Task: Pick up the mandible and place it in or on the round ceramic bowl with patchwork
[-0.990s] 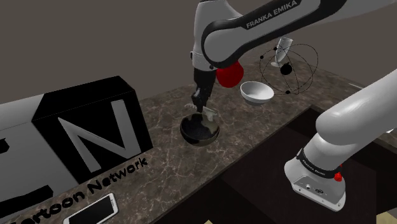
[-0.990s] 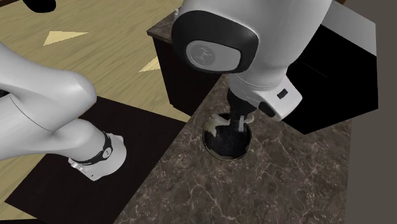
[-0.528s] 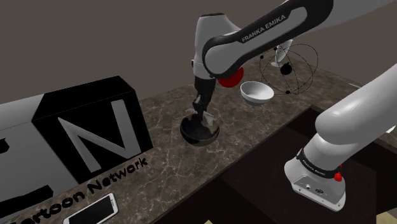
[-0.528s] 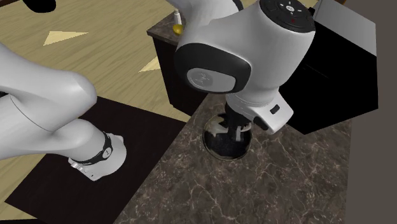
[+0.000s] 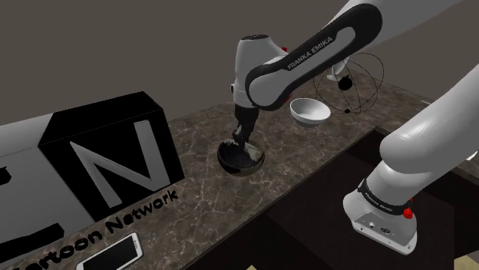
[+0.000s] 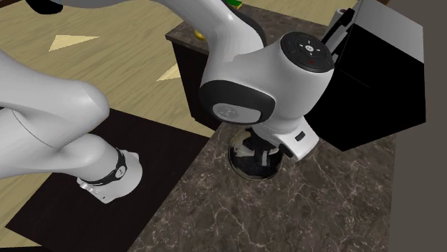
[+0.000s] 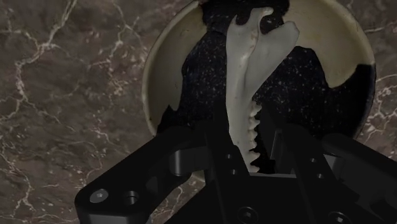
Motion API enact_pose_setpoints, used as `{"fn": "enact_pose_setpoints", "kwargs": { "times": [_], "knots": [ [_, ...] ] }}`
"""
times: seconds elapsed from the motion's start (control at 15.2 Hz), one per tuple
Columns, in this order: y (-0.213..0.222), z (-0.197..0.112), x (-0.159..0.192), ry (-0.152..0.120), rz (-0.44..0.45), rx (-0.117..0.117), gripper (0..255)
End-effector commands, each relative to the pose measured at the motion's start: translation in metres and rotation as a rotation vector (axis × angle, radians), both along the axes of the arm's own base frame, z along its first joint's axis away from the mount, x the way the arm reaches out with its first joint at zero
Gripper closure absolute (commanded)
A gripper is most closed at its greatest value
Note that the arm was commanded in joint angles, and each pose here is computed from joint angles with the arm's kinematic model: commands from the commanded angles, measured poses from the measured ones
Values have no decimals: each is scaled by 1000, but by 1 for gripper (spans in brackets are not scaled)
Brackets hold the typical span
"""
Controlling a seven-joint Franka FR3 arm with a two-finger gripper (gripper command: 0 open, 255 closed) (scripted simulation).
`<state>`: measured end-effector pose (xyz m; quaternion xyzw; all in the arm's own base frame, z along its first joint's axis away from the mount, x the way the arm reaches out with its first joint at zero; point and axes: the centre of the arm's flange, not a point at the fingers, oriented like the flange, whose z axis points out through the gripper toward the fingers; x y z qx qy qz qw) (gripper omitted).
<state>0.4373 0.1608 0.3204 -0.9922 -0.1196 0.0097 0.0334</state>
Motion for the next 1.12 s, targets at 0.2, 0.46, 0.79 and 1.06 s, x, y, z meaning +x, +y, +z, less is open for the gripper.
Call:
{"fn": "enact_pose_setpoints", "kwargs": {
  "times": [0.2, 0.46, 0.79, 1.06],
  "knots": [
    [1, -4, 0, -1, 0, 0, 255],
    [1, -4, 0, -1, 0, 0, 0],
    [1, -4, 0, -1, 0, 0, 0],
    [-2, 46, 1, -1, 0, 0, 0]
  ]
}}
